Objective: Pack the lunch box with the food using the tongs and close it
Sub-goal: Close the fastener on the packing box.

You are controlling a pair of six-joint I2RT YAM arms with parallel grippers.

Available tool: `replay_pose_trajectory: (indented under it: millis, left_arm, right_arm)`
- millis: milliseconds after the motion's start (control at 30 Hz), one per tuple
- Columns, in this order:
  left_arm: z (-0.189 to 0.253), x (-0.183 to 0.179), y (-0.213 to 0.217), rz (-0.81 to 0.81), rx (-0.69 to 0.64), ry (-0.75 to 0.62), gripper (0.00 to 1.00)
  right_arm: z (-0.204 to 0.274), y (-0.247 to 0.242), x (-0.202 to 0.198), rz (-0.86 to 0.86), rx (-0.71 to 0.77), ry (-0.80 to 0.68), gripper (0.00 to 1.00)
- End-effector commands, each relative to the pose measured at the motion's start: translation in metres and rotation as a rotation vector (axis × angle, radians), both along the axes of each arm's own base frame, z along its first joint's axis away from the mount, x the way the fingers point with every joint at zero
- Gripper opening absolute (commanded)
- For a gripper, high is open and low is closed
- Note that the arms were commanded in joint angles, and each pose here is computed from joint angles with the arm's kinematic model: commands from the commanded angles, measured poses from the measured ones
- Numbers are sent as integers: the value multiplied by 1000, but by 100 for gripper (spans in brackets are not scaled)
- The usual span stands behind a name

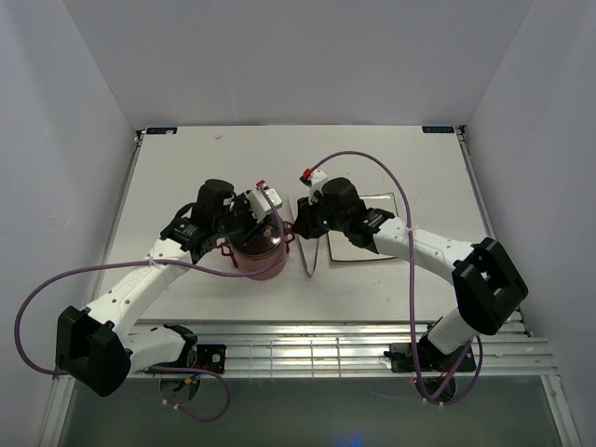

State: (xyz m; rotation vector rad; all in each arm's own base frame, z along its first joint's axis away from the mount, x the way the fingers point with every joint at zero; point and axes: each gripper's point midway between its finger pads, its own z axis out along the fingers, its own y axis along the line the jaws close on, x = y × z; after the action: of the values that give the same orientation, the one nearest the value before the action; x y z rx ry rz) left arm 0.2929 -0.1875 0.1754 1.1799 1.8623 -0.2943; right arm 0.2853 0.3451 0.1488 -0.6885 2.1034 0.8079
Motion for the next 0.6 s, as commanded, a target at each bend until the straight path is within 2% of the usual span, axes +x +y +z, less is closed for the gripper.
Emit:
replay_pose_trajectory:
  millis: [0, 567]
  left_arm:
    - [-66, -36, 38, 73, 186, 227, 51]
    - [-68, -34, 38, 73, 189, 231, 51]
  right_arm:
    - [12, 4, 2, 13, 39, -26, 32]
    - [-33, 3, 4, 8, -26, 60, 35]
